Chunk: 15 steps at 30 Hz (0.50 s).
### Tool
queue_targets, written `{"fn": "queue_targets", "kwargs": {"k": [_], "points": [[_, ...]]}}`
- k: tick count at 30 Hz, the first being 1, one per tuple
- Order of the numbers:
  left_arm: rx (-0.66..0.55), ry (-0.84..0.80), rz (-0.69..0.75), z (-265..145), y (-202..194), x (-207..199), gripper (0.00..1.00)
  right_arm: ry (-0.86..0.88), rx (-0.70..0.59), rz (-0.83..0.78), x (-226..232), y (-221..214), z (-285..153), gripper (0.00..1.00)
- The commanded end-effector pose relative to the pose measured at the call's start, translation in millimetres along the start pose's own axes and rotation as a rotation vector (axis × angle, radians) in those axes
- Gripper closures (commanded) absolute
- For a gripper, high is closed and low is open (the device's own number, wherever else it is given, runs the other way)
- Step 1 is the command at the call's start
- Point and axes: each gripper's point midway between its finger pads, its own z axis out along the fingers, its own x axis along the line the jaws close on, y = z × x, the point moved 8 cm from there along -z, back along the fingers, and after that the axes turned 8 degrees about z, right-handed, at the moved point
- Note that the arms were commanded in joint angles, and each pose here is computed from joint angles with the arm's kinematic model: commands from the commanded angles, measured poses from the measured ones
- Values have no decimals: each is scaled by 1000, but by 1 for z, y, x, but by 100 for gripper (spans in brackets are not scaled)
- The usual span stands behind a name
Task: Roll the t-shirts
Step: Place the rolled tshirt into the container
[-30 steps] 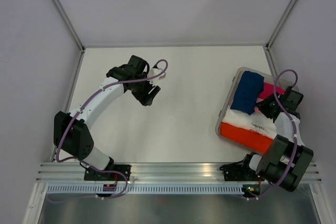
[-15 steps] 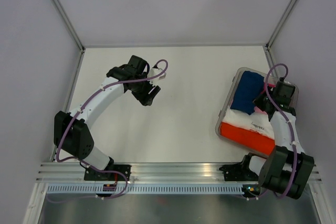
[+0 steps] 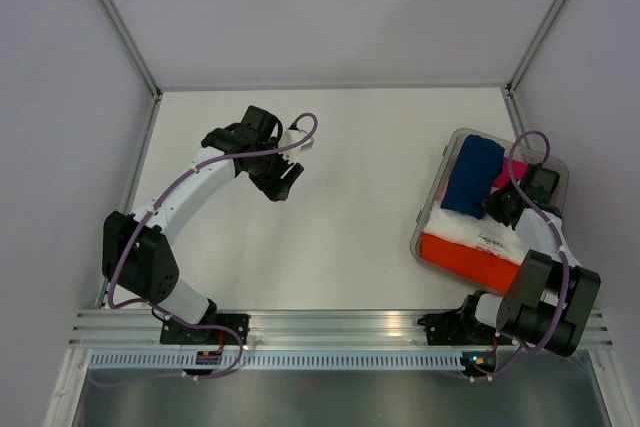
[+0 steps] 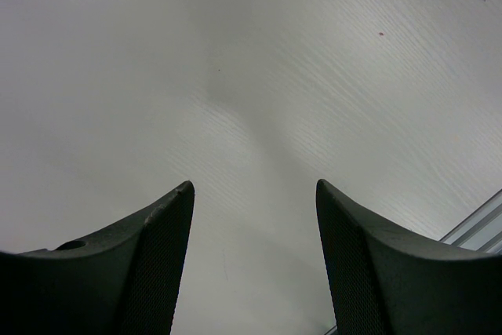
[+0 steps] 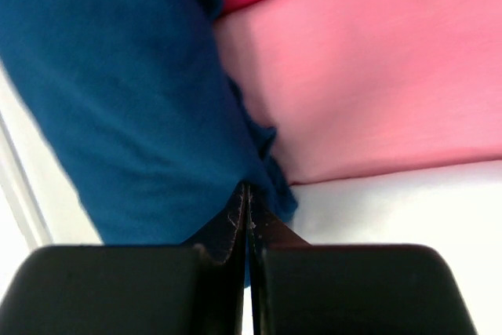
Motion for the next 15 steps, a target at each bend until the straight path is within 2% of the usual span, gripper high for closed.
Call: {"fn": "queue_targets", "kwargs": {"k": [1, 15], "points": [[-38, 27, 35, -4, 3, 5, 31, -29, -61, 37, -8, 15, 7, 100], [-34, 44, 21, -4, -1, 12, 31, -36, -42, 59, -15, 14, 11, 100]]}}
